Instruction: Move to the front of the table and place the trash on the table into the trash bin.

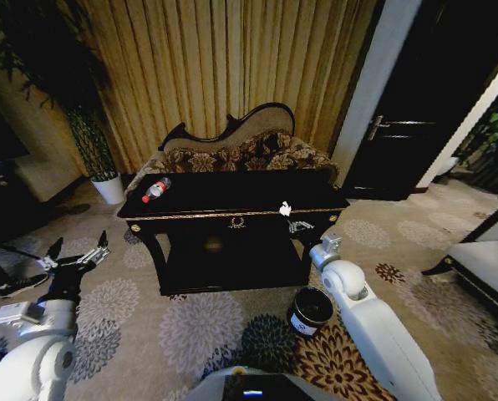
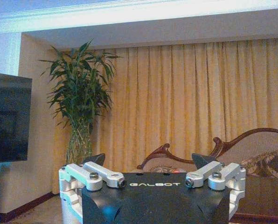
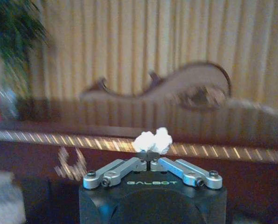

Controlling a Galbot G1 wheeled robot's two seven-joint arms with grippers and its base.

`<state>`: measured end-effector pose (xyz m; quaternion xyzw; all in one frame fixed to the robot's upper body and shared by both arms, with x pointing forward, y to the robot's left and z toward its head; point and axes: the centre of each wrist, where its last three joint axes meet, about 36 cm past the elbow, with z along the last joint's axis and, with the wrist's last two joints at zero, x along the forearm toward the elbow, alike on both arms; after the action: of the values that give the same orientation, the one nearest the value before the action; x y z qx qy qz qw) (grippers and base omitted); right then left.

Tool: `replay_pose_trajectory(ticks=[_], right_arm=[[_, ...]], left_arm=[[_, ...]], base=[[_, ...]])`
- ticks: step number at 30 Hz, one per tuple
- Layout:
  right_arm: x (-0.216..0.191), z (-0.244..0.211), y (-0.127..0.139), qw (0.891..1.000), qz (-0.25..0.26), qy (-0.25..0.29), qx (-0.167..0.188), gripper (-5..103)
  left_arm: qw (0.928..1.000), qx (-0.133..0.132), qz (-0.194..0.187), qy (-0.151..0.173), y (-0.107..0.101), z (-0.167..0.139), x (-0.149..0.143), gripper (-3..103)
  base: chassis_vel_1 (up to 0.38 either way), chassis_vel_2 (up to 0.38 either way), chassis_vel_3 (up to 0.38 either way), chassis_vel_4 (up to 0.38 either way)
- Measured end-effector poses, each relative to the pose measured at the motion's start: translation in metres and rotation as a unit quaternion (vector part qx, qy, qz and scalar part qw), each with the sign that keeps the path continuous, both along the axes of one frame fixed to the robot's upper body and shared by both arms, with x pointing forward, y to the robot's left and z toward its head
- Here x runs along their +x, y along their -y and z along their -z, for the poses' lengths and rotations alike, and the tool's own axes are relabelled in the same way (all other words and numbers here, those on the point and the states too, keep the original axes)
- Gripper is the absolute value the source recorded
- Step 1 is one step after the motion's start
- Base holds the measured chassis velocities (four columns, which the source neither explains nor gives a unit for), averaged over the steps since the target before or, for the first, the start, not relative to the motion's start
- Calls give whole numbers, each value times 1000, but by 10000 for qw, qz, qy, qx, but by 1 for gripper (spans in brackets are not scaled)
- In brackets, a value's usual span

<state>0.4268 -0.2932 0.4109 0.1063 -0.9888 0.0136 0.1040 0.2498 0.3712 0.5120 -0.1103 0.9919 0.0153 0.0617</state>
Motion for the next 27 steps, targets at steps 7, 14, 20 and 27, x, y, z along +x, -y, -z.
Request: replay_pose_trajectory(ticks=[7, 14, 20, 27], right_arm=[[-8, 67, 41, 9947, 505, -634, -627, 0], [-26, 128, 81, 9765, 901, -1594, -1133, 0], [-28, 181, 103, 9553, 1207, -2250, -1487, 0], [-17, 202, 116, 9432, 1393, -2505, -1678, 0]], left_arm=[[9999, -113, -32, 66, 0, -1, 1, 100], [9995, -275, -118, 54, -7, 9, 2, 100], [9992, -327, -138, 156, -13, 5, -1, 100], [9994, -230, -156, 208, -15, 5, -5, 100]], base=[[0, 0, 0, 0], [0, 0, 0, 0], [0, 0, 0, 0], [0, 0, 0, 0]])
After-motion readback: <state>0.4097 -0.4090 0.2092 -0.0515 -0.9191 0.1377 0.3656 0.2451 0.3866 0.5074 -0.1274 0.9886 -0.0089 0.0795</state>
